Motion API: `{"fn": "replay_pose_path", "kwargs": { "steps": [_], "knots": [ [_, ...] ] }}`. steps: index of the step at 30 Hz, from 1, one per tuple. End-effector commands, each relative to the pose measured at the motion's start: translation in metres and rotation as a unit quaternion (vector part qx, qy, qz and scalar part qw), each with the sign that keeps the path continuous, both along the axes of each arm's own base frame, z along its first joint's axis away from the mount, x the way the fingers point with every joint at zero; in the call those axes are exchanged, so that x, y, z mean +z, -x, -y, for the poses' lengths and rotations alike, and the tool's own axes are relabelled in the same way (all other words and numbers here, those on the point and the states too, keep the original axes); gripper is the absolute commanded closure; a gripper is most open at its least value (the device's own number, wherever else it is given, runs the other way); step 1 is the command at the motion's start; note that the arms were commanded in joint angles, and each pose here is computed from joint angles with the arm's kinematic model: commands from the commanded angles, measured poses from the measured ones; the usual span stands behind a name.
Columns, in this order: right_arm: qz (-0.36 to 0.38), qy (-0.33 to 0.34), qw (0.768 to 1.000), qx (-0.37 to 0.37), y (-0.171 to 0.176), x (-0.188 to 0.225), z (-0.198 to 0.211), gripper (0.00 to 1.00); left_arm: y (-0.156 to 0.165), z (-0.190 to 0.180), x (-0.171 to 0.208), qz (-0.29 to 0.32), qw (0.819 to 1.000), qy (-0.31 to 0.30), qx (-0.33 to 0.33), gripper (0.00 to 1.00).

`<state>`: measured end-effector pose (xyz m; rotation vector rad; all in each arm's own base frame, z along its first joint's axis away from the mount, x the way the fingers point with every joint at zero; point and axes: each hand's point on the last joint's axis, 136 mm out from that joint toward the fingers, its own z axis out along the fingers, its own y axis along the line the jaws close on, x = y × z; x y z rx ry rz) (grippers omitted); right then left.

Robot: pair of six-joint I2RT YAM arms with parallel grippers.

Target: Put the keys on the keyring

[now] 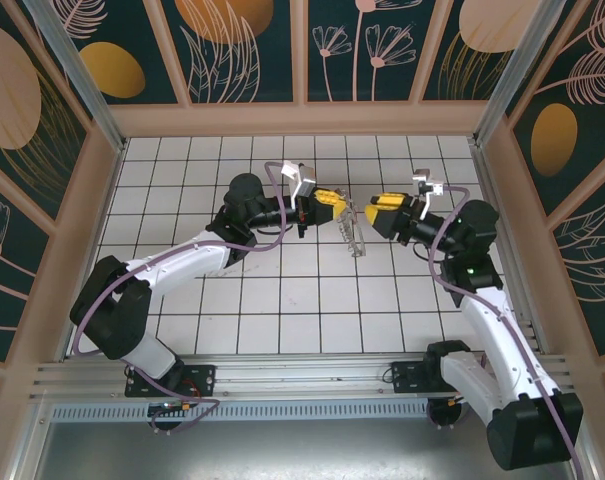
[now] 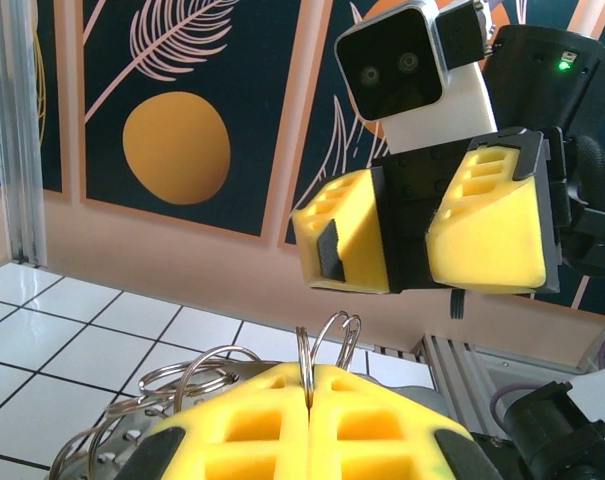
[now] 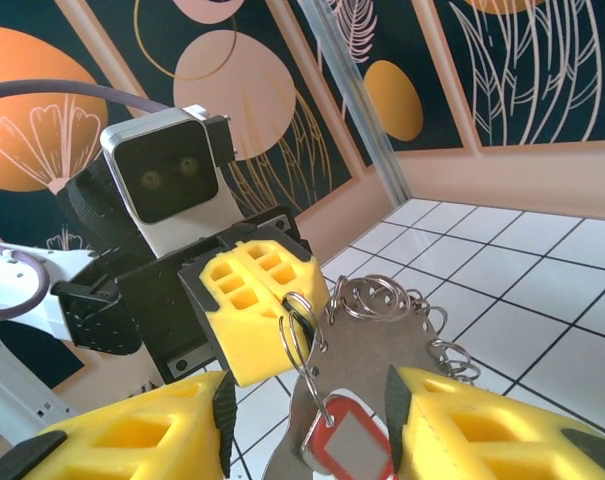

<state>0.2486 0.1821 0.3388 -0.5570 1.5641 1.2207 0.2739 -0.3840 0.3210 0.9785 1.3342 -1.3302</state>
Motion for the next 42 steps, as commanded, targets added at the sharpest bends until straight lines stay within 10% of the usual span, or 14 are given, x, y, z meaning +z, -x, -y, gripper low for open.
{"fn": "replay_pose_path", "kwargs": {
  "steps": [1,20,32,37,42],
  "knots": [
    [0.036,-0.006,0.999,0.035,0.01,0.009,-0.01,0.54,0.007,-0.005,0.036,0.036,0.999,0.032,-0.012,1.0],
    [0.032,-0.008,0.999,0.043,-0.007,0.005,-0.025,0.62,0.009,-0.002,0.035,0.026,0.999,0.03,-0.025,1.0],
    [0.029,-0.006,0.998,0.046,-0.01,0.005,-0.029,0.86,0.01,0.0,0.031,0.024,0.999,0.025,-0.035,1.0],
    [0.029,-0.005,0.999,0.045,-0.013,0.006,-0.03,0.79,0.01,0.001,0.03,0.022,0.999,0.023,-0.038,1.0],
    [0.029,-0.004,0.998,0.048,-0.014,0.007,-0.032,1.0,0.01,0.001,0.029,0.02,0.999,0.022,-0.04,1.0]
  ]
}}
